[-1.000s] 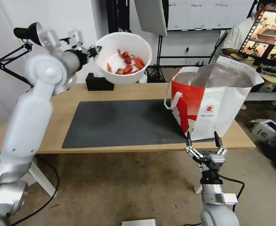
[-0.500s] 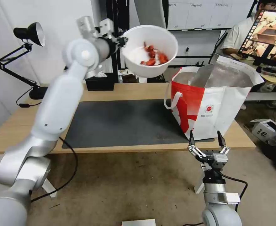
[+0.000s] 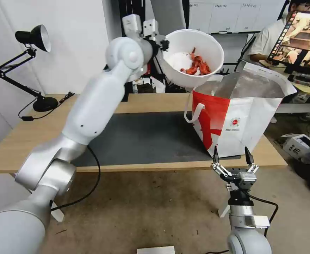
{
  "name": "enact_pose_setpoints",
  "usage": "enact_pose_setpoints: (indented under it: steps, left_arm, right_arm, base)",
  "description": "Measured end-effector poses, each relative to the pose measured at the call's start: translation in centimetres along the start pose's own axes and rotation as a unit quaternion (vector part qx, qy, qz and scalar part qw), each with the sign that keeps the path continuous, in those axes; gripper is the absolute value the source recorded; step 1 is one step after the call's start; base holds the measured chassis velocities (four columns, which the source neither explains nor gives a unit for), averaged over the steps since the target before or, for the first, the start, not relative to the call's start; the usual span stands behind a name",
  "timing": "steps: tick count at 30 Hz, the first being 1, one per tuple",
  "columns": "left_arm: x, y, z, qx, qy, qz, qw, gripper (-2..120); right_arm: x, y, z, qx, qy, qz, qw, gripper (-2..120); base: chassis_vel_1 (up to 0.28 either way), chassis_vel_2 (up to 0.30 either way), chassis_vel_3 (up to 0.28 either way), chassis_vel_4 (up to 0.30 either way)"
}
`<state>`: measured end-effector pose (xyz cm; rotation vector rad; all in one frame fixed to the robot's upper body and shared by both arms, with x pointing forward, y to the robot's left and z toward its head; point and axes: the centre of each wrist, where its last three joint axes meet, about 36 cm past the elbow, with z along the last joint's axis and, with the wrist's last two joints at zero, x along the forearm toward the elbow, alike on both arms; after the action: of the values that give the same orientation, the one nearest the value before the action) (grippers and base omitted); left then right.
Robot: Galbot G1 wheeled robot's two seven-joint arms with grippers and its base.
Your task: Pick up the trash from the table and place it into the takeout bag.
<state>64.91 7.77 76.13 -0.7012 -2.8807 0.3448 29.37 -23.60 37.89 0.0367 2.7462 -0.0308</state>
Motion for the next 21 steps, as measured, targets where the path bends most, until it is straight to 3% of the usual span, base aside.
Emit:
enact_pose_setpoints:
  steps: [12, 21]
  left_arm:
    - [-3.6, -5.4, 0.9, -0.023, 0.004, 0.015, 0.9996, 0]
    - [-5.6, -7.7, 2.5, -0.03, 0.002, 0.02, 0.9993, 0]
  right_arm:
    - [0.2, 0.4, 0.2, -0.005, 0.004, 0.0, 1.0, 100]
    - [0.1, 0.4, 0.3, -0.007, 0.003, 0.001, 1.0, 100]
  base:
    - [0.0, 0.0, 0.0, 0.0]
    - [0.0, 0.0, 0.0, 0.0]
